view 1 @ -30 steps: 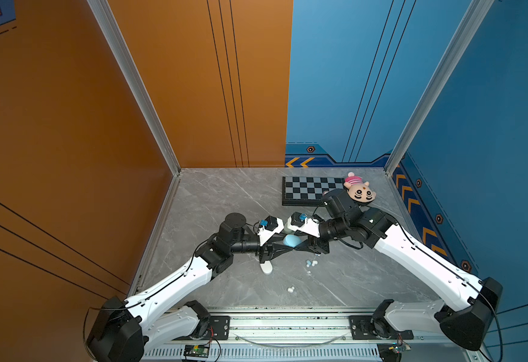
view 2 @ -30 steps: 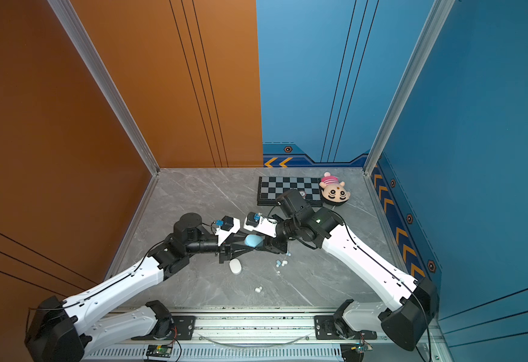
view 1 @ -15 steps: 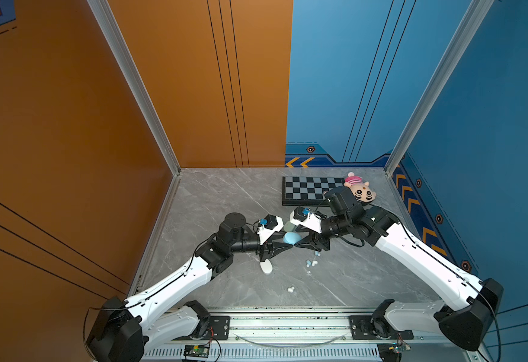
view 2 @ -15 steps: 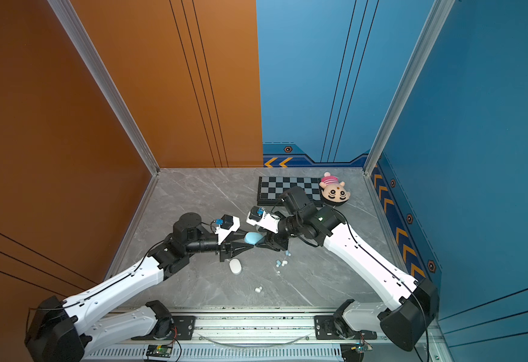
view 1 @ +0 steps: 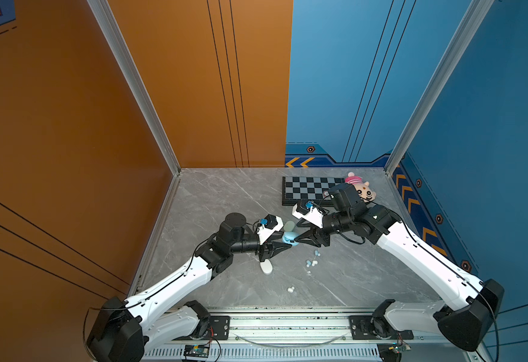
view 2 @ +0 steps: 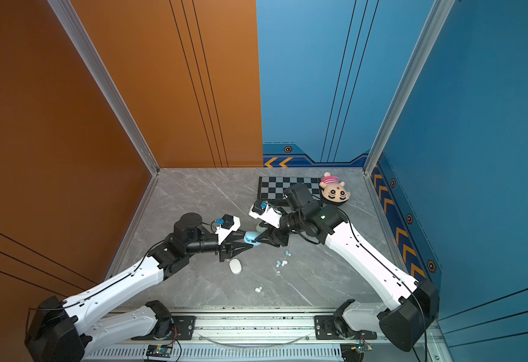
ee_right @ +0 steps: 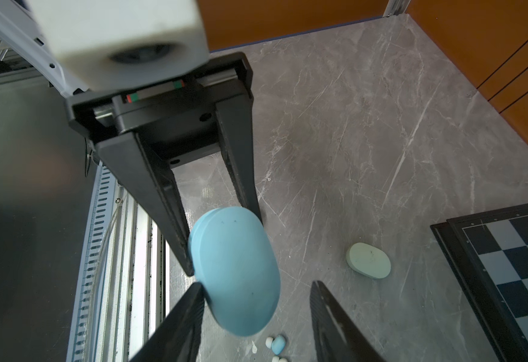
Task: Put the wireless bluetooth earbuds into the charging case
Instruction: 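Pull the case lid open with the right gripper while the left gripper holds the base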
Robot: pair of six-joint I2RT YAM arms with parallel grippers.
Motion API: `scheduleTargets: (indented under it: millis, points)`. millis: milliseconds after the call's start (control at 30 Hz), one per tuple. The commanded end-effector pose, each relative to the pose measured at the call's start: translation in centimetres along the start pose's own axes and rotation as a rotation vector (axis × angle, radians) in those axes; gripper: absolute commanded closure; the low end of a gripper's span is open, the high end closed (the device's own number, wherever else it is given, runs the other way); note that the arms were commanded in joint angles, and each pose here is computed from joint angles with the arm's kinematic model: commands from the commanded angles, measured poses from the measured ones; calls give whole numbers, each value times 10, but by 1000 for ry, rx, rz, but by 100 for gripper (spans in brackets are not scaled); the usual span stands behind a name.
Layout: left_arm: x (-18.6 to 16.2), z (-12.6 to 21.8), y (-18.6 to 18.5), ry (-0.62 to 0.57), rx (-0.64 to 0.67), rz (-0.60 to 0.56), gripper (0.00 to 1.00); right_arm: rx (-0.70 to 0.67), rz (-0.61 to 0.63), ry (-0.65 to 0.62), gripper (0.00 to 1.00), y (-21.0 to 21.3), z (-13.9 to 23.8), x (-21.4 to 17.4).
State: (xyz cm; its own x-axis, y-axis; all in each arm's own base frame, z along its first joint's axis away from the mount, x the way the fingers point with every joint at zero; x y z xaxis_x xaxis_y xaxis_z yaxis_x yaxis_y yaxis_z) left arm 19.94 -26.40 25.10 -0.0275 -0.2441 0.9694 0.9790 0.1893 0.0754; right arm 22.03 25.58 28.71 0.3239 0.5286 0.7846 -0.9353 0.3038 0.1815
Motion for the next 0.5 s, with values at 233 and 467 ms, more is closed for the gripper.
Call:
scheduleTargets:
  millis: [233,467]
  points:
    - [22,1,-7,-53,-56,-22,100,-134,36,-84,43,-20,4,8]
    - [25,-1,-4,-55,-50,-18,100,-132,52,-64,47,-18,0,-3]
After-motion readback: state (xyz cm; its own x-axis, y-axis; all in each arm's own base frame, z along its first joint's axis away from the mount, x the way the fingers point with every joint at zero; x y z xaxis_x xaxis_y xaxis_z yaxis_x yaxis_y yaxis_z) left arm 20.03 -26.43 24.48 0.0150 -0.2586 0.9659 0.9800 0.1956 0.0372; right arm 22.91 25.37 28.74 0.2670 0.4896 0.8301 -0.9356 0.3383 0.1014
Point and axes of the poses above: each gripper's point midway between its finger pads, its own z axis back along the fingers, its own y axis along the line the jaws close on, x = y × z, the point moved 3 cm from there along z, back along the fingers, and after that the axes turned 10 degrees about -z, right-handed, at the moved point
